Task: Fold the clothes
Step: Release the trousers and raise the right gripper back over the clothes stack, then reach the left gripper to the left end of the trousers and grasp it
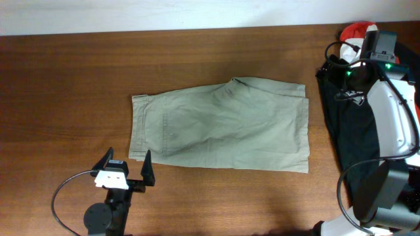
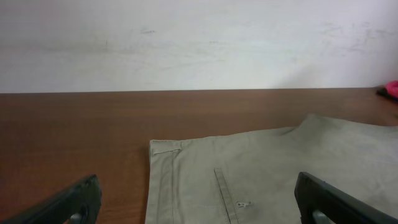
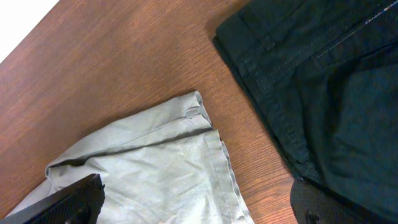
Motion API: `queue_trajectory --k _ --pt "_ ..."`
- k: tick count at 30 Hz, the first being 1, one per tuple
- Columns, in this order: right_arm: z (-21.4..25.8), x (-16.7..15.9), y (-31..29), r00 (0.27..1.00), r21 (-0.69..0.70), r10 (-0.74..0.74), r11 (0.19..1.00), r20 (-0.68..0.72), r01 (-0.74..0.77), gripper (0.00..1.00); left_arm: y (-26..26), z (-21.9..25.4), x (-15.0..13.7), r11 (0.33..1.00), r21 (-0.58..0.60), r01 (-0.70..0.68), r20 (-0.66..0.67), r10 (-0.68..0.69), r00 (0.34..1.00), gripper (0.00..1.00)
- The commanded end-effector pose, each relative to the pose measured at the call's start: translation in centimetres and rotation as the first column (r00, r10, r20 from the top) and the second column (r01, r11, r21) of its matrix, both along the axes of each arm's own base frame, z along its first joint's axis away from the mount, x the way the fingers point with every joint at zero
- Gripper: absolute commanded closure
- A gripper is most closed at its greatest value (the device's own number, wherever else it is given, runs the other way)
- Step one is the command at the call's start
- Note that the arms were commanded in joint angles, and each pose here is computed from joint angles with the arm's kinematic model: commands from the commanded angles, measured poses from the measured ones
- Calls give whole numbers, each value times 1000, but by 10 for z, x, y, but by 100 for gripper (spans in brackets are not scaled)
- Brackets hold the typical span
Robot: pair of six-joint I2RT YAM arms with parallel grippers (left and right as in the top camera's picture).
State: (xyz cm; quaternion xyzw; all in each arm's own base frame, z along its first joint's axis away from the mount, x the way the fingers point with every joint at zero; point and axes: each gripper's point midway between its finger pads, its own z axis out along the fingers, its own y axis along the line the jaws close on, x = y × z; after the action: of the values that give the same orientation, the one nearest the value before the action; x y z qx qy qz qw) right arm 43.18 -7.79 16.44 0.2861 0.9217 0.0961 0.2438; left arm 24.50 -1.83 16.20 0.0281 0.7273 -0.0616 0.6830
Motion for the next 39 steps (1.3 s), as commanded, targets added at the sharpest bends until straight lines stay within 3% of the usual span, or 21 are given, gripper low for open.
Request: queue_trajectory --k 1,6,7,9,13,17,20,22,23,25,27,32,39 --pt "7 2 2 1000 -3 11 1000 19 -11 1 -4 0 -1 1000 9 27 4 -27 1000 1" --pt "7 2 2 1000 -3 11 1000 19 -11 1 -11 -1 -2 998 -1 69 -1 -69 998 1" --pt "7 2 2 1000 -3 11 1000 19 -11 1 -11 2 -2 996 -59 65 1 -65 998 1" --pt "7 2 2 1000 -3 10 1000 19 -10 1 -16 20 -3 981 -169 99 60 -91 994 1" --pt "7 2 2 1000 -3 11 1000 19 -11 1 -23 61 -10 971 -181 155 142 -130 981 1" --pt "7 2 2 1000 -3 11 1000 19 -11 1 -37 93 -4 969 -114 221 39 -218 975 1" --pt "7 2 2 1000 -3 10 1000 19 -10 1 -33 101 28 975 -104 195 -173 -211 962 1" --pt "7 2 2 1000 -3 10 1000 19 -10 1 -33 92 53 973 -48 224 -343 -227 912 1" --pt "7 2 2 1000 -3 11 1000 19 -11 1 -32 85 72 972 -71 224 -456 -231 860 1" --pt "7 2 2 1000 -3 10 1000 19 -10 1 -31 73 92 972 -97 216 -535 -234 812 1" --pt "7 2 2 1000 -3 11 1000 19 -11 1 -30 28 107 971 -141 195 -661 -239 711 1" --pt "7 2 2 1000 -3 11 1000 19 -11 1 -6 -13 138 965 -240 106 -785 -257 563 1" --pt "7 2 2 1000 -3 11 1000 19 -11 1 16 -58 149 973 -230 25 -855 -214 472 1"
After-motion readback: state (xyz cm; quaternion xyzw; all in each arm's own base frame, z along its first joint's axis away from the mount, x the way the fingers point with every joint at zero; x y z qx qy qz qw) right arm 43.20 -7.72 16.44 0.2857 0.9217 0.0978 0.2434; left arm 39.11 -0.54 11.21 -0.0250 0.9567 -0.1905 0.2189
